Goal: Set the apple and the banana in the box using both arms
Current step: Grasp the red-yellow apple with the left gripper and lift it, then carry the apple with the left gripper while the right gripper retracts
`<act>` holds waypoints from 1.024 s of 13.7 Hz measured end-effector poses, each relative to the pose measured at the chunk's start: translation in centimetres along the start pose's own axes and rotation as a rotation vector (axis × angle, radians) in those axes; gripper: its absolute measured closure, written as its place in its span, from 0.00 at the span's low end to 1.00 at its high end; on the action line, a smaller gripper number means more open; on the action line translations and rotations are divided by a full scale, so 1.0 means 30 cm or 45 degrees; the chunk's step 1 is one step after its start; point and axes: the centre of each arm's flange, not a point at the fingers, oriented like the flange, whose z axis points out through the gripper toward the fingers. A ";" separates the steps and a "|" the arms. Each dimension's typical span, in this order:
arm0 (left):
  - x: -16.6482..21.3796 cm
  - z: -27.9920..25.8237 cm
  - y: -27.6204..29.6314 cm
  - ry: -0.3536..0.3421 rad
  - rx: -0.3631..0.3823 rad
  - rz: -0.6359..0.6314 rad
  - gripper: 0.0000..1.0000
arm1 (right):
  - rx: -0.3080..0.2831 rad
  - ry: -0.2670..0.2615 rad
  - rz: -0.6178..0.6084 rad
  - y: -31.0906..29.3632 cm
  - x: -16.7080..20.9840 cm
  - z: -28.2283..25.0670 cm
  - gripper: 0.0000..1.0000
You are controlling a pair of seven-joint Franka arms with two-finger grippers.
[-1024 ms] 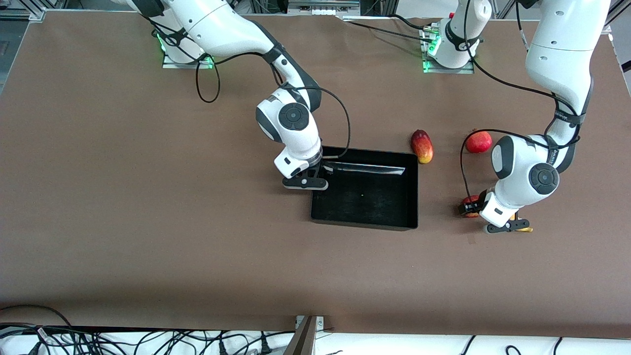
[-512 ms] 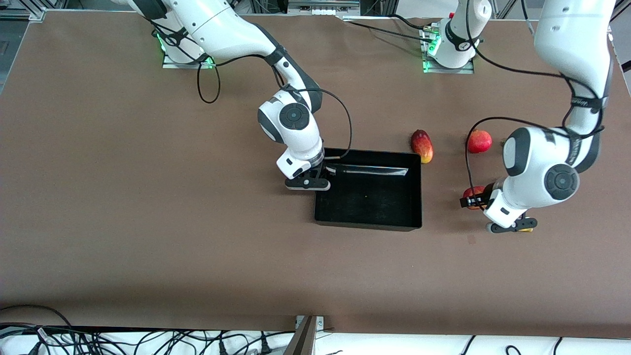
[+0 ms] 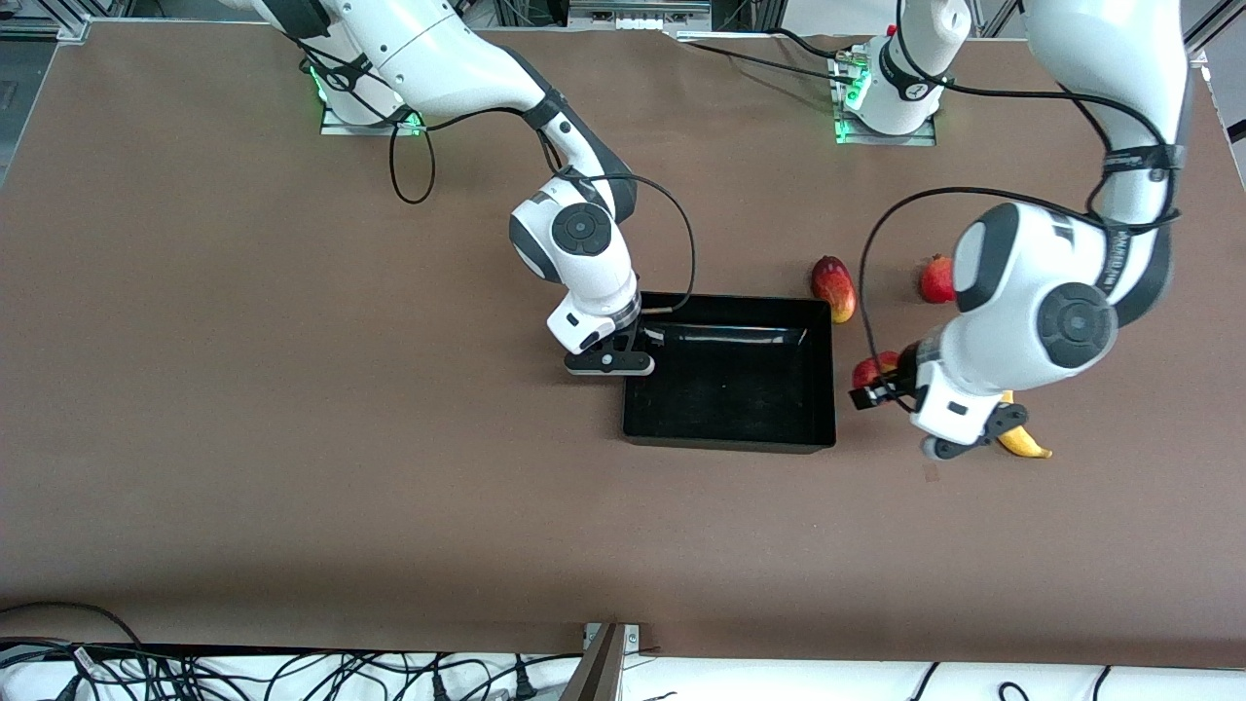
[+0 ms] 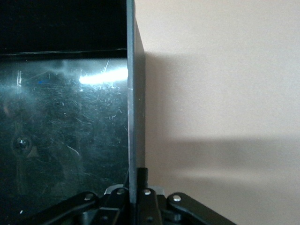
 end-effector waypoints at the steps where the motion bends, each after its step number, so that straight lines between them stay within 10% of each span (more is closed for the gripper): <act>1: -0.028 0.014 0.034 -0.021 -0.014 -0.024 0.31 | 0.006 0.005 -0.001 -0.001 0.000 0.001 0.91; 9: -0.214 0.190 0.292 -0.034 -0.084 -0.129 0.31 | -0.004 0.046 0.057 0.053 0.145 -0.144 0.06; 14: -0.329 0.431 0.415 -0.025 -0.069 -0.145 0.31 | -0.047 -0.093 0.155 0.284 0.350 -0.552 0.00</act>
